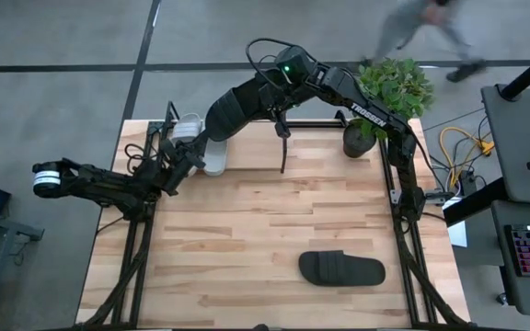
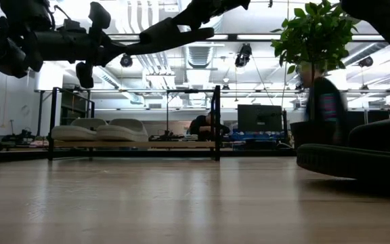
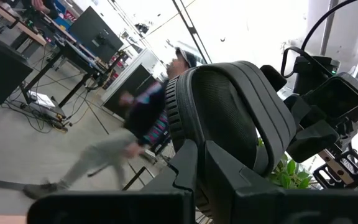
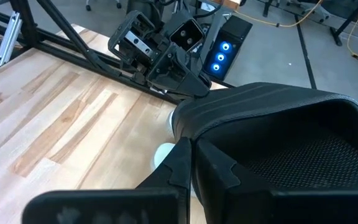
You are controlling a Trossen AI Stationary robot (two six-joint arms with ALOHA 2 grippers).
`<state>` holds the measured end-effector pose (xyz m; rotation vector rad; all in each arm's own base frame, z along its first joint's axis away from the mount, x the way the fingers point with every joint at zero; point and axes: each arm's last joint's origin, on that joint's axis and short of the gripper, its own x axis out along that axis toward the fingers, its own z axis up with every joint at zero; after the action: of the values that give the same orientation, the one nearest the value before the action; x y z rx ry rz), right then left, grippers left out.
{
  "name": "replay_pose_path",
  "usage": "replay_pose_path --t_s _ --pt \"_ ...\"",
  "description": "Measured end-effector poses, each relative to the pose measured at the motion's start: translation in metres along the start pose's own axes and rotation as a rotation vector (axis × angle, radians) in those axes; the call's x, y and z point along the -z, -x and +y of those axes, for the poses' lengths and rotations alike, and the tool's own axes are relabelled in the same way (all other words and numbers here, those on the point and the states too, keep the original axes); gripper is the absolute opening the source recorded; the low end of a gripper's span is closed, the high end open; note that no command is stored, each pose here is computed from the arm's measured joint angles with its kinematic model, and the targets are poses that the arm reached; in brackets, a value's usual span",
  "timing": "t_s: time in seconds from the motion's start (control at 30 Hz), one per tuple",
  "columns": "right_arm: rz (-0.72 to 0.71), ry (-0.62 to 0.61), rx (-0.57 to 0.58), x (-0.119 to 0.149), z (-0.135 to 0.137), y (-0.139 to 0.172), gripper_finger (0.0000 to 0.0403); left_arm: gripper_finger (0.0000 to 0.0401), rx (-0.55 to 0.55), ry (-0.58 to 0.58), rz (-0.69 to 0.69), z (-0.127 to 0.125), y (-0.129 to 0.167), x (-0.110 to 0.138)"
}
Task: Pick and place slides into the shelf
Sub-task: Put the top black slides on the shelf
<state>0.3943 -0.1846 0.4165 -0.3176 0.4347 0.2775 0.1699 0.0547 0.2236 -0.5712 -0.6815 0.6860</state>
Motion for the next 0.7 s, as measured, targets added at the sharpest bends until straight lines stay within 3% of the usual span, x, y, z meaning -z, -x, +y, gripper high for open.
replay_pose_path --t_s 0.7 --pt "0.005 -0.015 0.008 0.0009 -0.001 0.0001 0.0033 0.0 0.003 -0.002 -0.005 -0.0003 0.0 -0.0006"
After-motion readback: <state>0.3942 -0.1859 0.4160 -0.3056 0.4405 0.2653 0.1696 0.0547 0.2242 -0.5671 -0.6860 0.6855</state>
